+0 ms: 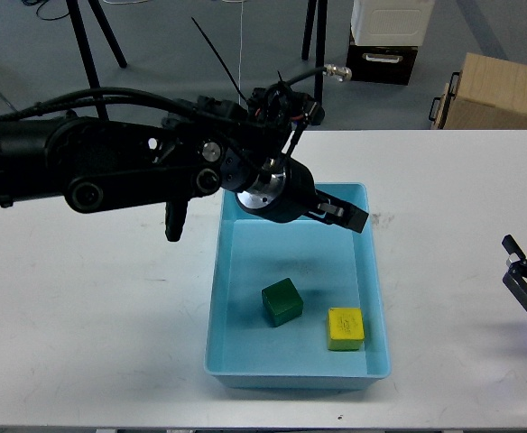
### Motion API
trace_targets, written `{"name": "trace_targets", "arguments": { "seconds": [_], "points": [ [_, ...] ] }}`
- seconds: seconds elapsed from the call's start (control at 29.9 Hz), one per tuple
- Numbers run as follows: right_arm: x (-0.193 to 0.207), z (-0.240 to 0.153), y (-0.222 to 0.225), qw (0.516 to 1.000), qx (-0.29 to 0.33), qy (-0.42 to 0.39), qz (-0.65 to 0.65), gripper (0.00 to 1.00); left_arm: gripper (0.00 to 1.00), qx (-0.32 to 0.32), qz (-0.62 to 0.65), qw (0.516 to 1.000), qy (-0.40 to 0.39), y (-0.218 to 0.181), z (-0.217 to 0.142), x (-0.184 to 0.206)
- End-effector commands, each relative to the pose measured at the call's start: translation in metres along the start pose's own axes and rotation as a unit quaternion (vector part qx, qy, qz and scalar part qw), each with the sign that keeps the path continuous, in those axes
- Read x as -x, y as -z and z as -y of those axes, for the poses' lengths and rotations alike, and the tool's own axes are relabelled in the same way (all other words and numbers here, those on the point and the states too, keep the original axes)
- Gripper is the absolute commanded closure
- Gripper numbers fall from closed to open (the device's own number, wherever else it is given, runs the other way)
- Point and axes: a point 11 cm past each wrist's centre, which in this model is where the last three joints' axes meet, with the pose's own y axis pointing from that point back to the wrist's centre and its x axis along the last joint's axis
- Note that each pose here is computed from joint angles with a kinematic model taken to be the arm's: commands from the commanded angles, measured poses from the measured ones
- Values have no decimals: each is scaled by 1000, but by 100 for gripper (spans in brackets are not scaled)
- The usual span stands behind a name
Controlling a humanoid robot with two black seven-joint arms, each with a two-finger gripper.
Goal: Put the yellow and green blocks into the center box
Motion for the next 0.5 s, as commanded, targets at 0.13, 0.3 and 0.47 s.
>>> {"name": "trace_targets", "arguments": {
  "seconds": [0.13,0.3,0.47],
  "points": [
    [3,13,3,1000,5,9,-13,1,1,190,-281,932,-129,23,-67,-82],
    [10,25,4,999,9,23,-25,1,1,335,-433,811,-204,62,-119,-120],
    [13,27,8,999,7,27,-29,1,1,447,-537,671,-248,120,-163,-123]
  ]
}}
